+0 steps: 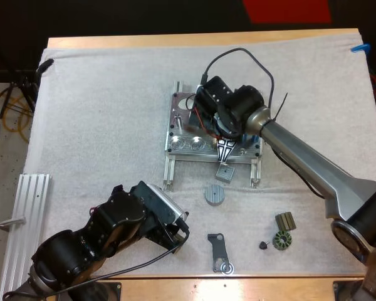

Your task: Load cells from right to left

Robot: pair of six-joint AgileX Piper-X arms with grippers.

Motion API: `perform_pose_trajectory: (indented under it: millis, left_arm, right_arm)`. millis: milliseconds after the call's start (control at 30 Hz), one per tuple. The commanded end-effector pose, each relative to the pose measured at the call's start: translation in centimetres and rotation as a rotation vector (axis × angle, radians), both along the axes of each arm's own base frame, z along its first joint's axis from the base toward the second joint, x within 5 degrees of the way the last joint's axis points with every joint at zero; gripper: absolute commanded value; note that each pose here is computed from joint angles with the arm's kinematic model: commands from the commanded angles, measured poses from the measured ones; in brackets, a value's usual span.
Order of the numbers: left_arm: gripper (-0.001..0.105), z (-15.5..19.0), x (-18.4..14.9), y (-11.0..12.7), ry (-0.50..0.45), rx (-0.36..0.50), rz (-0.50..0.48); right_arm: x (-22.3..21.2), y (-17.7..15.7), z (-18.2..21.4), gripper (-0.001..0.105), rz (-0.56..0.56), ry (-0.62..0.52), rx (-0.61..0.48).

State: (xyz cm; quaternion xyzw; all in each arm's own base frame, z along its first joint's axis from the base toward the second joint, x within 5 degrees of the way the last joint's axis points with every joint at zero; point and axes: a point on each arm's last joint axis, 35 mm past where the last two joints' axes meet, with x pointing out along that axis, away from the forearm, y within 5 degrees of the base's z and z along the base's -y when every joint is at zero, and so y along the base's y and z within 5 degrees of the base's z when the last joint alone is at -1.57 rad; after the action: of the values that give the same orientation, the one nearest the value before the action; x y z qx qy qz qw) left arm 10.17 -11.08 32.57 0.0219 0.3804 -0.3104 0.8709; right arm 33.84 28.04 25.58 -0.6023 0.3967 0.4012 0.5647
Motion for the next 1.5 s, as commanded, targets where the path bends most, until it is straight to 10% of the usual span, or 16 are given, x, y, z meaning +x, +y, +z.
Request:
perform_pose_trajectory:
  millis: [0,1467]
  left_arm:
    - [0.070,0.4,0.0,0.1,-0.016,-0.009,0.025]
    - [0.070,0.4,0.0,0.1,-0.016,-0.009,0.025]
  right_arm:
    - [0.3,-0.4,0.3,0.000,-0.002,0.002,0.002]
    - [1.0,0.2,-1.5,0.000,-0.035,0.007,0.014]
